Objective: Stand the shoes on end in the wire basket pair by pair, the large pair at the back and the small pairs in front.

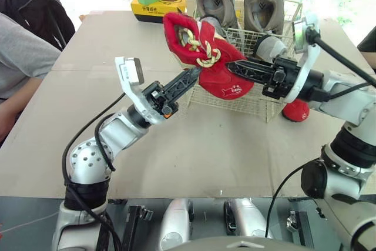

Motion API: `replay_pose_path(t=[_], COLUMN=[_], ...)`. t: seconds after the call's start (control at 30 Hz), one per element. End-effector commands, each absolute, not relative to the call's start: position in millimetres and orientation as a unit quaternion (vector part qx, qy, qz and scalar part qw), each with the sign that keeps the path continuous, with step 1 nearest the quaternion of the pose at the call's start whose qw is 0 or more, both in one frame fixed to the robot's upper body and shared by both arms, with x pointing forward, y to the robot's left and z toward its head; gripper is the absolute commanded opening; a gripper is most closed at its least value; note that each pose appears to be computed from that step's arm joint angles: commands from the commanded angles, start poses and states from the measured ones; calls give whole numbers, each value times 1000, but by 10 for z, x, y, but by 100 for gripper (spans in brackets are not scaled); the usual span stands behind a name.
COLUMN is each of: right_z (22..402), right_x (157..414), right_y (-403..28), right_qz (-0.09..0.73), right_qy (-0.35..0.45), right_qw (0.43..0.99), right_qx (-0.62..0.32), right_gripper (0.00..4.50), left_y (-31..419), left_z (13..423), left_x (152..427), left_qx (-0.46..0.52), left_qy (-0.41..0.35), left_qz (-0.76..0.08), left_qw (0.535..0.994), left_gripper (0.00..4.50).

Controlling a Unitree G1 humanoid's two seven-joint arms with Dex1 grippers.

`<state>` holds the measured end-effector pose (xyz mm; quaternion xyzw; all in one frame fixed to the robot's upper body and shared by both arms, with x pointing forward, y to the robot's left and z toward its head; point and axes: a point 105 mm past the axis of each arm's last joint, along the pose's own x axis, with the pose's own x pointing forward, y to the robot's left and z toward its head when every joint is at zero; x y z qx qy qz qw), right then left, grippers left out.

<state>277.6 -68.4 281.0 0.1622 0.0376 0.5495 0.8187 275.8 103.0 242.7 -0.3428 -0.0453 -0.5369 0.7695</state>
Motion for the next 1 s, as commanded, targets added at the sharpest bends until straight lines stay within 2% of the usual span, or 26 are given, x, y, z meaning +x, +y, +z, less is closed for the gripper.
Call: replay_pose_path(t=[0.03, 0.07, 0.17, 0.2, 0.23, 0.3, 0.33, 0.4, 0.53, 0.63, 0.77, 0.83, 1.0], right_z=[2914, 2913, 2964, 2978, 2979, 2979, 2934, 2831, 2616, 2441, 2299, 2239, 2168], right_x=[2655, 2650, 2687, 2614, 2590, 2570, 2514, 2436, 2293, 2220, 2125, 2090, 2065], right_y=[-649, -652, -725, -742, -778, -866, -888, -913, -1080, -1102, -1103, -1114, -1130], right_qz=[564, 562, 535, 546, 538, 509, 510, 513, 485, 486, 489, 485, 478], right_qy=[6, 5, -25, -38, -52, -92, -102, -107, -136, -122, -106, -99, -89], right_qw=[811, 811, 829, 824, 831, 852, 853, 852, 862, 862, 863, 864, 868], right_qx=[157, 162, 161, 149, 129, 83, 55, 5, -60, -71, -77, -93, -103], right_gripper=[17, 17, 17, 120, 157, 266, 302, 302, 302, 302, 302, 302, 302], left_y=[1027, 1023, 1058, 1090, 1148, 1256, 1302, 1352, 1399, 1371, 1366, 1336, 1348], left_z=[2493, 2506, 2531, 2541, 2576, 2654, 2701, 2759, 2983, 3001, 3067, 3012, 2753], left_x=[2738, 2741, 2777, 2790, 2816, 2870, 2895, 2932, 3062, 3130, 3285, 3351, 3580], left_qx=[-325, -320, -290, -274, -251, -188, -159, -126, 12, 105, 171, 223, 271], left_qy=[-53, -56, -60, -62, -70, -89, -98, -107, -151, -180, -225, -234, -214], left_qz=[-555, -558, -556, -557, -554, -553, -552, -553, -562, -572, -562, -567, -571], left_qw=[764, 764, 776, 782, 791, 807, 813, 817, 813, 793, 777, 758, 745], left_gripper=[53, 25, 17, 17, 17, 17, 17, 17, 17, 17, 17, 17, 17])
